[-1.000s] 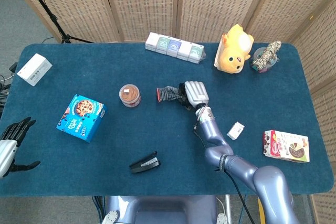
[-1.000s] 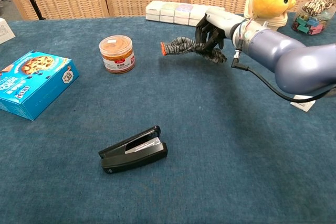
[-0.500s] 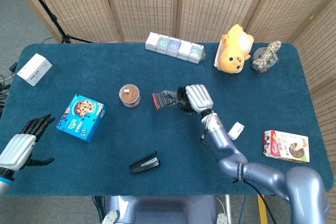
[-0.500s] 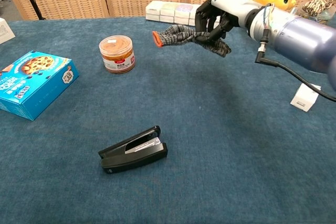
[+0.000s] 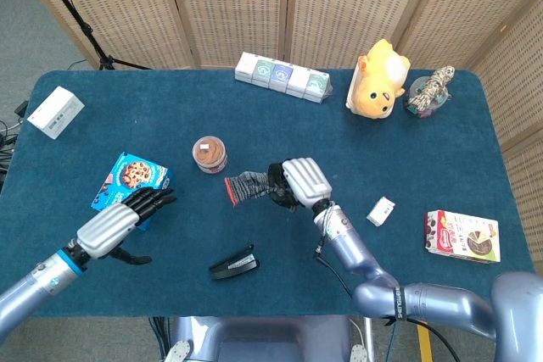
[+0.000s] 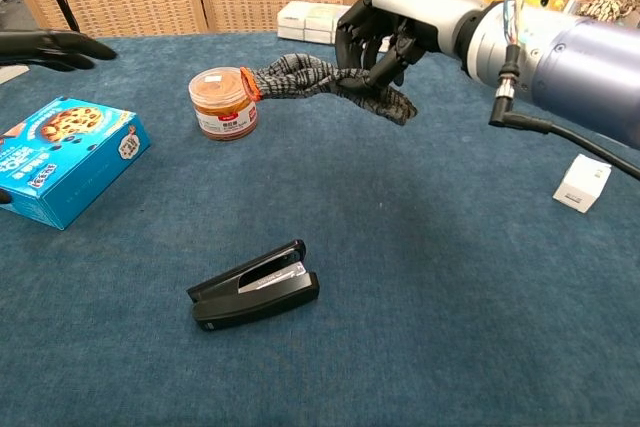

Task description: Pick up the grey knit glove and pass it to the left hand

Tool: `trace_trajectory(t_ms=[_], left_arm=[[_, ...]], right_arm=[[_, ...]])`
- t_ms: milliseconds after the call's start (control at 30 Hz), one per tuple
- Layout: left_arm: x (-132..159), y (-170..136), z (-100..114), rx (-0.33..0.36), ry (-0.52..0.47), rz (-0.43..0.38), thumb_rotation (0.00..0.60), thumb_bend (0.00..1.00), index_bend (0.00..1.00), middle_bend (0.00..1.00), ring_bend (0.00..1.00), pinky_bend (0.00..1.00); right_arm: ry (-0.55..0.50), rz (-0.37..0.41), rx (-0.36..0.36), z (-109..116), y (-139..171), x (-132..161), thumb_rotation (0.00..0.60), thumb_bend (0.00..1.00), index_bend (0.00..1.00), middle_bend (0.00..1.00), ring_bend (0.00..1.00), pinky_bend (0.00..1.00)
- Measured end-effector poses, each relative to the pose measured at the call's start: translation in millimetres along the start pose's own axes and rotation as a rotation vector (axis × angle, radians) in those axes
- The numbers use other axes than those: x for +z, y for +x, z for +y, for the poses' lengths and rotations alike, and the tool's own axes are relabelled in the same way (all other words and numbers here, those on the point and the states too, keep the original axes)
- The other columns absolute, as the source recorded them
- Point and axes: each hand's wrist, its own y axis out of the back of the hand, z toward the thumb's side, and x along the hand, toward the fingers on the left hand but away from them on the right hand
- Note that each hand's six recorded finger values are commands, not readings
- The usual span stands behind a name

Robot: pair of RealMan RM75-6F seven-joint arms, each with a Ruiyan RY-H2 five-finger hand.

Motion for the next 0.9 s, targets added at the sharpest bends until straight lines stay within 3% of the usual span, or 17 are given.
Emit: trace_trajectory(t_ms=[267,900], left_arm=[[23.5,34.4,-3.6,-0.089,0.001,-0.077,0.6,0.0,0.0,0.0,0.0,0.0],[48.9,68.8,7.3,-0.087,0.219,-0.09,0.6,0.0,0.01,0.0,0.0,0.0]], right_arm=[[-0.057,-0.027,0.003,2.8,-2.3,12.4,0.6,0.44,0.59,0.58,0.5,0.61],[-0.3,-0.118,0.096,6.2,3.8,11.1,0.6,0.45,0.59,0.58,0.5,0.61]])
